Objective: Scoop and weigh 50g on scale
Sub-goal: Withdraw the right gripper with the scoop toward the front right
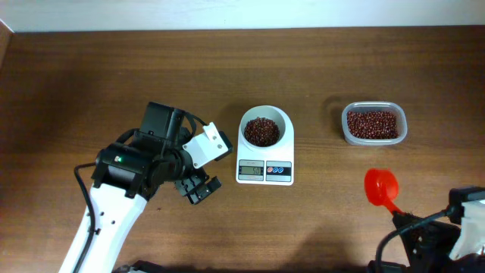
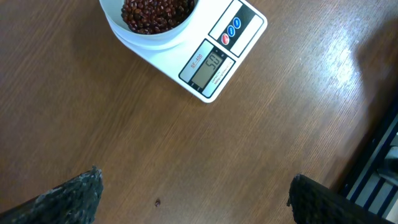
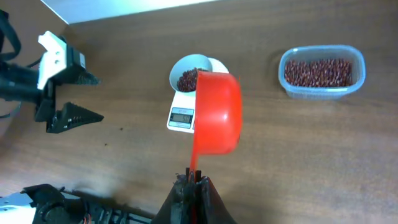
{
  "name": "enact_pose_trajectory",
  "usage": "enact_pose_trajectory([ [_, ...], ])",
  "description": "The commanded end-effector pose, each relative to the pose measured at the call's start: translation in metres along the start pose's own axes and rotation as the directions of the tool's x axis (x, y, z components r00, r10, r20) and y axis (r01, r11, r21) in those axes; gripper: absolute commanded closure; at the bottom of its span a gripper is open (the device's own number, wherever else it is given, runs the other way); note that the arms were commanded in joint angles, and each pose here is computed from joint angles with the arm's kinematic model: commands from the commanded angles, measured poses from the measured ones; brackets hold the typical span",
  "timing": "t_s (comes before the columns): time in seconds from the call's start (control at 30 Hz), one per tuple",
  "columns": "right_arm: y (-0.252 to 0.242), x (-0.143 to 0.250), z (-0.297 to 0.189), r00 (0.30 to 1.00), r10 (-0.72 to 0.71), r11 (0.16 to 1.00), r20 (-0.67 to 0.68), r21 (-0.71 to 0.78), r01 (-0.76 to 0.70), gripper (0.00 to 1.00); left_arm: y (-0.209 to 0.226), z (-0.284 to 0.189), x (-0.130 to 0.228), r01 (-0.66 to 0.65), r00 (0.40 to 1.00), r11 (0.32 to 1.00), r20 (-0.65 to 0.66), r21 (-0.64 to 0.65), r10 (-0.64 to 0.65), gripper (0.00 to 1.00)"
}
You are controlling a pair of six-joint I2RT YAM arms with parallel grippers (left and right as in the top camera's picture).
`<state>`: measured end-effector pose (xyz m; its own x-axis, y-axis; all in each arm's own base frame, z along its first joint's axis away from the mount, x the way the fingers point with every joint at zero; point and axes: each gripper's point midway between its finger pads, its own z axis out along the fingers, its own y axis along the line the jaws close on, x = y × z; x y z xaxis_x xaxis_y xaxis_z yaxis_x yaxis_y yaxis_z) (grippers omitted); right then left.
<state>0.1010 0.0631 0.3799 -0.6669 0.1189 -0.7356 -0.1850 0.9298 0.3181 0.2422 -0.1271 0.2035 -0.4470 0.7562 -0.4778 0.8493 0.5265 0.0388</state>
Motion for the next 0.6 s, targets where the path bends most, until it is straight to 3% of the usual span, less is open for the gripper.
enact_pose_trajectory([
  [0.0, -0.012, 0.017, 0.005, 1.0, 0.02, 0.999, -0.023, 0.05, -0.018, 0.96, 0.002, -0.003, -0.002, -0.017, 1.0, 1.0, 0.01, -0.01, 0.017, 0.01],
  [0.1, -0.02, 0.043, 0.018, 0.997, 0.071, 0.996, -0.021, 0.055, -0.07, 0.96, 0.002, -0.003, -0.002, -0.017, 1.0, 1.0, 0.01, -0.01, 0.017, 0.01],
  [0.23, -0.072, 0.09, 0.065, 0.936, 0.352, 0.914, 0.032, 0.207, -0.35, 0.96, 0.002, -0.003, -0.002, -0.017, 1.0, 1.0, 0.01, -0.01, 0.017, 0.01],
  [0.57, -0.145, 0.137, 0.214, 0.859, 0.509, 0.838, 0.057, 0.192, -0.51, 0.96, 0.002, -0.003, -0.002, -0.017, 1.0, 1.0, 0.01, -0.01, 0.017, 0.01],
])
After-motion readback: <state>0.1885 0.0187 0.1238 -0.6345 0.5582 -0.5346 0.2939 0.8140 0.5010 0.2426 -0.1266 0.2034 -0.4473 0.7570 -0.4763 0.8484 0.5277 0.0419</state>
